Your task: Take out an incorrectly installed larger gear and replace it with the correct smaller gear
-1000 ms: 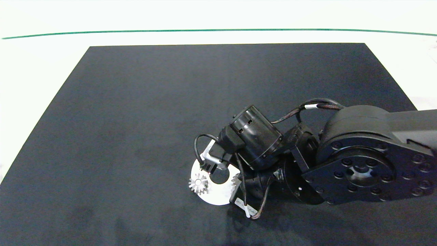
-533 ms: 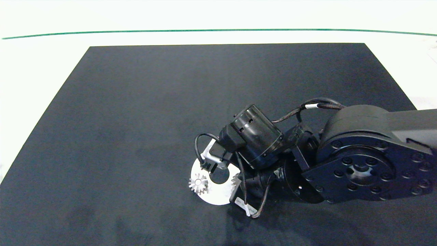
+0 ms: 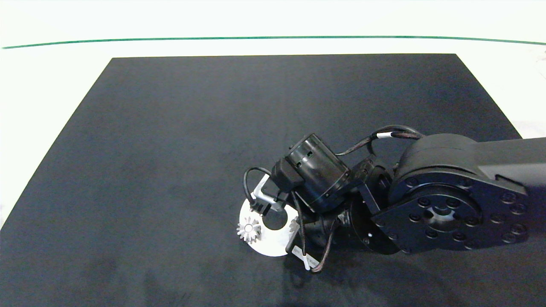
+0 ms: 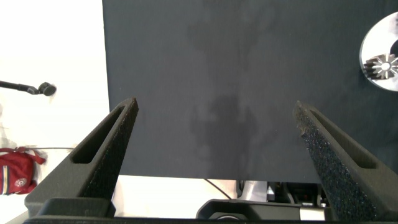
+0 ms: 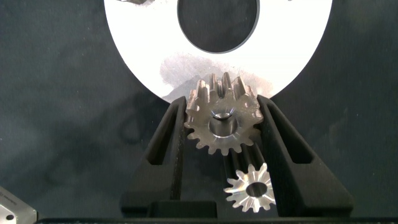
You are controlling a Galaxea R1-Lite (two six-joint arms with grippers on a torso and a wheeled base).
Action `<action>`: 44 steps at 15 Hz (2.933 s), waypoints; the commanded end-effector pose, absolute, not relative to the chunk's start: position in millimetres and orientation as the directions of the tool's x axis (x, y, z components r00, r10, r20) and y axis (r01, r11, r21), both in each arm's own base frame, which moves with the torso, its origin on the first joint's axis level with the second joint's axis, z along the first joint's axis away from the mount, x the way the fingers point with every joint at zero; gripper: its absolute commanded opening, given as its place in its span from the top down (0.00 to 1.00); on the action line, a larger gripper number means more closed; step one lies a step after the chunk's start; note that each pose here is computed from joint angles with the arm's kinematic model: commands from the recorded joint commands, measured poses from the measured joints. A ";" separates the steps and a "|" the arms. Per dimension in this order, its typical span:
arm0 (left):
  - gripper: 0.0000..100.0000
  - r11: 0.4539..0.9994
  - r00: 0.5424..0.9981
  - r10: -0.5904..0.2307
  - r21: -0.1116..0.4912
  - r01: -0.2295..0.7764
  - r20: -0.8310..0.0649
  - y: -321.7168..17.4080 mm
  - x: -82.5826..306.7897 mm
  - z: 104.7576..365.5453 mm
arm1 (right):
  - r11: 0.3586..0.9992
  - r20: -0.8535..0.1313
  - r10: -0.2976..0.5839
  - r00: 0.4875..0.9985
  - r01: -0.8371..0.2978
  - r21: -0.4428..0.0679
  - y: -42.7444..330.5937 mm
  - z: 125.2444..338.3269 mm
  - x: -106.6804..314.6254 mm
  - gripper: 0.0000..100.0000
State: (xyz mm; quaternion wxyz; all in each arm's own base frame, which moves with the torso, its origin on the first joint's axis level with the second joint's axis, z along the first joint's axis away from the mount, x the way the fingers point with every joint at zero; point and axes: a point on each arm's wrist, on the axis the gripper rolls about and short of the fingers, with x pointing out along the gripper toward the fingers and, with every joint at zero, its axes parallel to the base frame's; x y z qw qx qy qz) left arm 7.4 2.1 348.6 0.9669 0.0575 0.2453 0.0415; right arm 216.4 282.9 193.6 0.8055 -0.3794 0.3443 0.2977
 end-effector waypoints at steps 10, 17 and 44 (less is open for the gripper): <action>0.00 0.990 0.873 0.110 0.131 -0.053 -0.475 2.1 7.7 348.1 | 0.603 -0.744 0.263 0.615 -0.707 -0.371 267.1 219.5 204.4 0.00; 0.00 0.992 0.943 0.125 0.037 -0.120 -0.308 2.6 15.5 333.9 | 0.815 -0.545 0.129 0.829 -0.401 -0.418 155.0 275.2 145.5 0.00; 0.00 0.994 0.998 -0.026 0.104 0.031 -0.052 1.8 -98.6 172.1 | 0.694 0.027 -0.719 0.695 0.719 -0.029 -16.4 133.4 -65.2 0.00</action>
